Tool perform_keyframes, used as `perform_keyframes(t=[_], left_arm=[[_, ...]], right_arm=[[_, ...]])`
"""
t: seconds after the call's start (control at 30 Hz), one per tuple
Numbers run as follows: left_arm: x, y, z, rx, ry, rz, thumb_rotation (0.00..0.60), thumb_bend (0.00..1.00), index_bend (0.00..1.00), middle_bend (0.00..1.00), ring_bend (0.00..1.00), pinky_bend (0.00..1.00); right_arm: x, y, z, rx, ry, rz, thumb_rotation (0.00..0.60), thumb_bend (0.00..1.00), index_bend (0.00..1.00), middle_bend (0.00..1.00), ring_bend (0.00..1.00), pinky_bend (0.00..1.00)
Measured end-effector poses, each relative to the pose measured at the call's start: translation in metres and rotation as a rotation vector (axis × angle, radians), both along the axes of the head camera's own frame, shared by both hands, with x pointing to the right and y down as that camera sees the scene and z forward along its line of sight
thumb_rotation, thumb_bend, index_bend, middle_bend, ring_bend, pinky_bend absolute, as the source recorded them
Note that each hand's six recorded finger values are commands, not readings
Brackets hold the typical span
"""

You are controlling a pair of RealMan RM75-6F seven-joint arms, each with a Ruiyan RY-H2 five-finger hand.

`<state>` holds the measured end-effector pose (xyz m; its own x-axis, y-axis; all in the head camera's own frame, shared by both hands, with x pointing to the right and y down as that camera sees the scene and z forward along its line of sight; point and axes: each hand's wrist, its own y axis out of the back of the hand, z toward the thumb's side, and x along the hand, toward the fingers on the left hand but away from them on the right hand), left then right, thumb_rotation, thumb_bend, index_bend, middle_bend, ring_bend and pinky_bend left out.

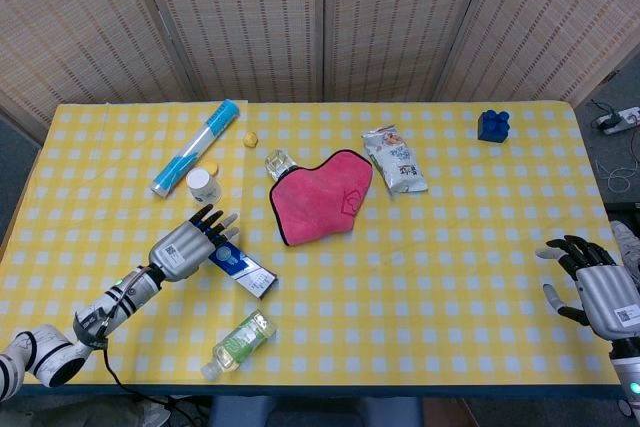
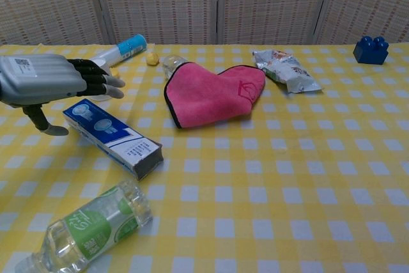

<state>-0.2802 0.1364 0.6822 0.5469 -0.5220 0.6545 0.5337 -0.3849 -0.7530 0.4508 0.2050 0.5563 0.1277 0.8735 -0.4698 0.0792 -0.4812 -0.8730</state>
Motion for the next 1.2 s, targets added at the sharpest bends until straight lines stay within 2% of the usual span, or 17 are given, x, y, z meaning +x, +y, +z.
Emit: perform_keyframes(t=[0.47,0.63,0.9,1.07,1.2], left_arm=[[0.005,-0.002,0.019,-0.007,-0.092,0.040,0.600,0.26,0.16,0.07,0.06,0.01],[0.003,0.001,0.027,-0.014,-0.113,0.042,0.600,0.26,0.20,0.12,0.10,0.01],[0.005,0.003,0.036,-0.005,-0.107,0.032,0.600,0.26,0.31,0.26,0.21,0.01],[0.005,0.000,0.038,0.024,-0.103,0.030,0.600,0.26,0.42,0.38,0.29,0.01],[0.002,-0.002,0.036,0.054,-0.110,0.031,0.600,0.26,0.43,0.40,0.32,0.01]], right_arm=[[0.003,0.001,0.001,0.000,-0.001,0.006,0.600,0.33,0.30,0.23,0.13,0.18],[0.003,0.002,0.002,-0.003,0.001,0.011,0.600,0.33,0.30,0.23,0.13,0.18],[0.002,0.001,0.002,0.000,0.001,0.010,0.600,0.33,0.30,0.23,0.13,0.18],[0.002,0.002,0.001,0.001,0.002,0.011,0.600,0.33,0.30,0.23,0.13,0.18],[0.002,0.003,0.000,0.003,0.001,0.011,0.600,0.33,0.30,0.23,0.13,0.18]])
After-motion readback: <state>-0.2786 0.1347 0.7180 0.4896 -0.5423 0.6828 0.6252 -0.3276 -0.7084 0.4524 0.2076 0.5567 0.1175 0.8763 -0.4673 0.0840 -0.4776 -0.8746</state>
